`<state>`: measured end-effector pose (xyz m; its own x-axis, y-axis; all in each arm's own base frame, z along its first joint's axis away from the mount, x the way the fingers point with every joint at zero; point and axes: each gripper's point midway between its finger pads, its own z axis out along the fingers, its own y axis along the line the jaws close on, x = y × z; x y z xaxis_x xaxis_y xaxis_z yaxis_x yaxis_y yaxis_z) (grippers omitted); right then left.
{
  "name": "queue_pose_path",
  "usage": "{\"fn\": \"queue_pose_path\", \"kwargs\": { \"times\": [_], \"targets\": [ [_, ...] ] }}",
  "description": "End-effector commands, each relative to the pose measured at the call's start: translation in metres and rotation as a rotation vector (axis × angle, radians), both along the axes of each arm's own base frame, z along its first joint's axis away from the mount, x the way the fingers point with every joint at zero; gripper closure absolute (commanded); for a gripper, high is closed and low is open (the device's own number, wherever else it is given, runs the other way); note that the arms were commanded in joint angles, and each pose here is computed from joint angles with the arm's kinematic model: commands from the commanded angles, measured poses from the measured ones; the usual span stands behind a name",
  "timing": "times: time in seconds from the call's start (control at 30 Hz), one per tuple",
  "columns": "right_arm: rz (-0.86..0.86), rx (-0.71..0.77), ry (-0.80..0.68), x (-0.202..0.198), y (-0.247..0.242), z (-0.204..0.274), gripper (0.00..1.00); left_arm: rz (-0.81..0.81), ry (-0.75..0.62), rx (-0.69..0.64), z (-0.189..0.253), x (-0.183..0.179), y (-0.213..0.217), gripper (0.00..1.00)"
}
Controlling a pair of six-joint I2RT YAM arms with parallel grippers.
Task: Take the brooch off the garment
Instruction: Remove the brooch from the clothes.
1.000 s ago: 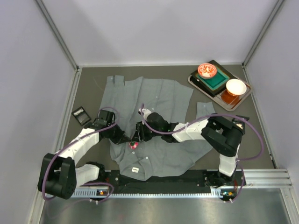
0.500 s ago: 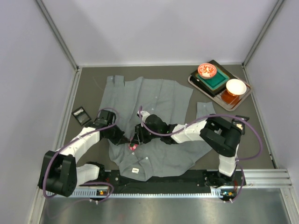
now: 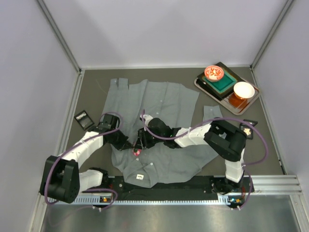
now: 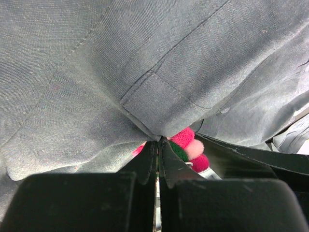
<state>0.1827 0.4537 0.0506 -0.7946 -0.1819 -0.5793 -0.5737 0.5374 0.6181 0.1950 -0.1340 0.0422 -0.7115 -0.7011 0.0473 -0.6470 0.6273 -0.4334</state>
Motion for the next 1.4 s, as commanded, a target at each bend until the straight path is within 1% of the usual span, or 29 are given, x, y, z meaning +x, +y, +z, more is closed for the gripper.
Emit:
{"fn": "queue_pose_path", "kwargs": {
  "times": [0.0,0.27,0.47,0.87,1.17,1.37],
  "targets": [
    [-0.007,0.010,-0.024,0.004,0.013,0.010,0.59,-0.010,-0.052,-0.023,0.015,0.007,-0.004,1.00],
    [-0.039,-0.013,-0.017,0.006,0.005,0.005,0.60,-0.007,-0.086,-0.021,0.019,0.009,-0.003,1.00],
    [-0.037,0.007,-0.019,0.009,0.010,0.013,0.59,-0.006,-0.061,-0.014,0.015,0.005,-0.002,1.00],
    [0.014,-0.021,-0.081,0.004,0.015,0.016,0.57,0.008,0.042,0.049,0.007,-0.003,0.006,1.00],
    [0.055,-0.007,-0.070,-0.008,0.022,0.015,0.57,0.019,0.038,0.054,0.008,-0.002,0.007,1.00],
    [0.062,-0.002,-0.057,-0.009,0.025,0.015,0.57,0.021,0.039,0.053,0.008,-0.002,0.007,1.00]
  ]
}}
